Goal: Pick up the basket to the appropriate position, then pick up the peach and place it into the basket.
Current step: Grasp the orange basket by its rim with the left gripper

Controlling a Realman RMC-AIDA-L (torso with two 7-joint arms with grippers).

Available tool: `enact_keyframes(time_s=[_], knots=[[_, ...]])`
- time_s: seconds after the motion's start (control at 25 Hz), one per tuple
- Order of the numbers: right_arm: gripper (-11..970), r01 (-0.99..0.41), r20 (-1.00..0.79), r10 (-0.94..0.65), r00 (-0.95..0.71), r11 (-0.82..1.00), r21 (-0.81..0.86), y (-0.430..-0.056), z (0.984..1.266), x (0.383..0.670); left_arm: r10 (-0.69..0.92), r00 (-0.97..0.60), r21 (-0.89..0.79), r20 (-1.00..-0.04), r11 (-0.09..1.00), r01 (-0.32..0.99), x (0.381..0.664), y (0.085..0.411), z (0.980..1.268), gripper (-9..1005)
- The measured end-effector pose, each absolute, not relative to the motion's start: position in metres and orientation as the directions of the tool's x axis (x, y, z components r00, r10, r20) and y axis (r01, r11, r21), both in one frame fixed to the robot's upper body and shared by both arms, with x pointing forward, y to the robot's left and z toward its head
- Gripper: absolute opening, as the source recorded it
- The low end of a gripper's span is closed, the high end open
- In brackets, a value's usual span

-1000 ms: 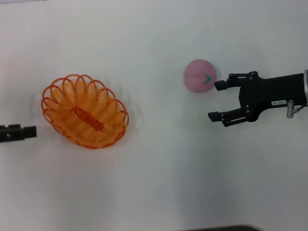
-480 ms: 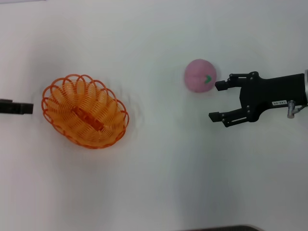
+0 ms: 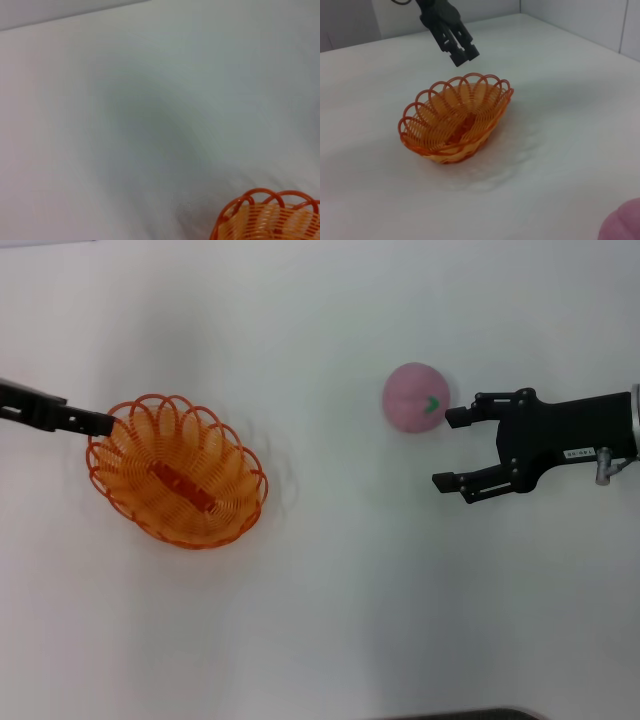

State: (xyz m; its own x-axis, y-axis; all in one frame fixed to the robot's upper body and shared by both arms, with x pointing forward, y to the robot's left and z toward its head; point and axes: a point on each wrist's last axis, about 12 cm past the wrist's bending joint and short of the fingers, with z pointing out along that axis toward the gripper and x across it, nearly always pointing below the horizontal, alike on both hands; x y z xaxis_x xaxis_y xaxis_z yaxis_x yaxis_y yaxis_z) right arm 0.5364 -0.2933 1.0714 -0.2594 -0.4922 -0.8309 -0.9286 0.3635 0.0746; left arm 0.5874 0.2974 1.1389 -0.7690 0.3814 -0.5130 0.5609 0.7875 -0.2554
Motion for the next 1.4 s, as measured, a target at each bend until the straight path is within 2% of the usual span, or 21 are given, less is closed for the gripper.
enact_keyframes(time_s=[0.56, 1.0, 1.4], knots=[[930, -0.928, -0.832, -0.490, -0.261, 0.365, 0.076, -0.291, 1.072, 0.538, 0.606, -0.656, -0.061, -0.450, 0.712, 0.700, 0.606, 0.249, 1.138, 784], [930, -0.928, -0.832, -0.491, -0.257, 0.366, 0.071, -0.290, 1.073, 0.539, 0.674, -0.635, 0.006, -0.377, 0.687, 0.726, 0.608, 0.237, 1.129, 781], [931, -0.929, -0.833, -0.492, -0.254, 0.364, 0.068, -0.290, 1.073, 0.540, 0.685, -0.625, 0.008, -0.376, 0.676, 0.737, 0.607, 0.230, 1.126, 727]])
